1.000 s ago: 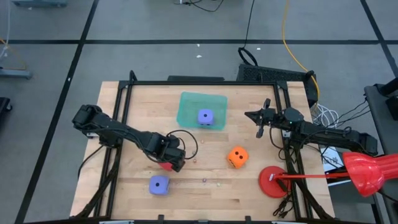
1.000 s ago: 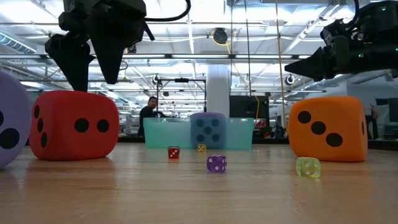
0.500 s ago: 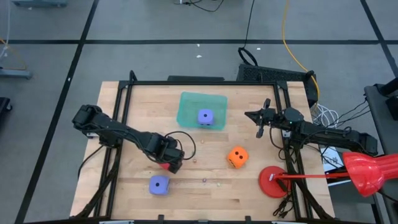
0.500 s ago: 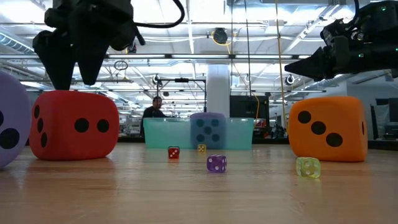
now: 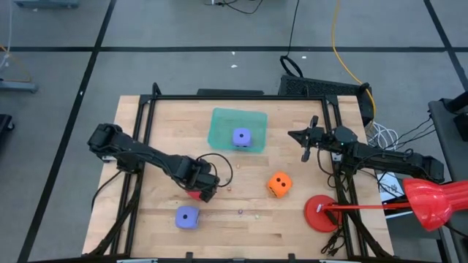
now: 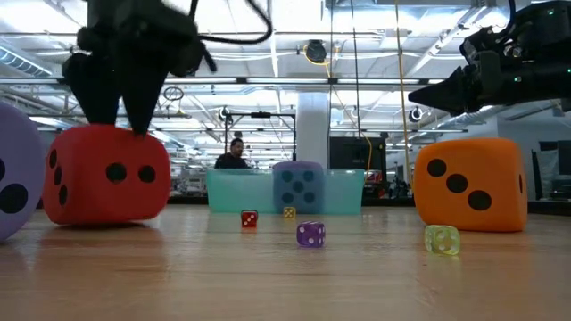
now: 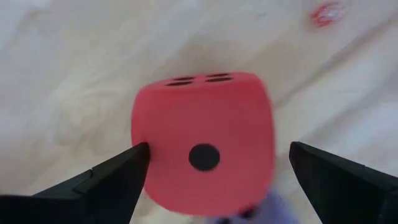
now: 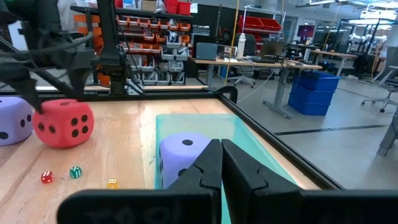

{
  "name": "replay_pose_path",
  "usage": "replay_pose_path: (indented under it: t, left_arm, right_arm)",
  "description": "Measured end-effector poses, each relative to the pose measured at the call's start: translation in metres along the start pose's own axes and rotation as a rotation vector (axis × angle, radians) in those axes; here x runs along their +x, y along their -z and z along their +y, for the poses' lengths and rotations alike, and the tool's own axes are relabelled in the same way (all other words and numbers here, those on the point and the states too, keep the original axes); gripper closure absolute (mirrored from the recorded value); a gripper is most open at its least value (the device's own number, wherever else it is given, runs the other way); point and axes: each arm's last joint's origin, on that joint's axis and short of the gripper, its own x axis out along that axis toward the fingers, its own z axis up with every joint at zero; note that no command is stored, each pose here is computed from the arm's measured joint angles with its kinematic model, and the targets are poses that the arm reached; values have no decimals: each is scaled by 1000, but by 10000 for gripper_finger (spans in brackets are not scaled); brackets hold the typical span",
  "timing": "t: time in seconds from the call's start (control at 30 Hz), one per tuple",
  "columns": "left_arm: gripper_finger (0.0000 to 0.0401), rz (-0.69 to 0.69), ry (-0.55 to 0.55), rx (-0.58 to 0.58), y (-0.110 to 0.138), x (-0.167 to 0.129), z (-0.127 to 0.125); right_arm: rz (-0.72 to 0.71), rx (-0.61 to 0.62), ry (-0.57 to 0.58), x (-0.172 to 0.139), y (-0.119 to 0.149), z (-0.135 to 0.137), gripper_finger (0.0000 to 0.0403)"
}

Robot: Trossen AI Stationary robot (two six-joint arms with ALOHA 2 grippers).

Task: Pick & Place Dice
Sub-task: Put the large red dice into the blue bin

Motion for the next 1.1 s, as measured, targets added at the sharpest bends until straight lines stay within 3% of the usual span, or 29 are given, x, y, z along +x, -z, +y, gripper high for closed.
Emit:
replay_pose_path:
  t: [0.23,0.77,1.1]
  left_arm:
    - [1,10,-89,25,-1,17,0]
    - [1,44,-109,-23,-7,19,4]
    - [1,96,-133,-14,4,49,0]
  right_arm:
    - [11,7,-4,1,1,0,403]
    - [6,4,-2,1,1,0,403]
    - [9,0,-2,1,1,0,403]
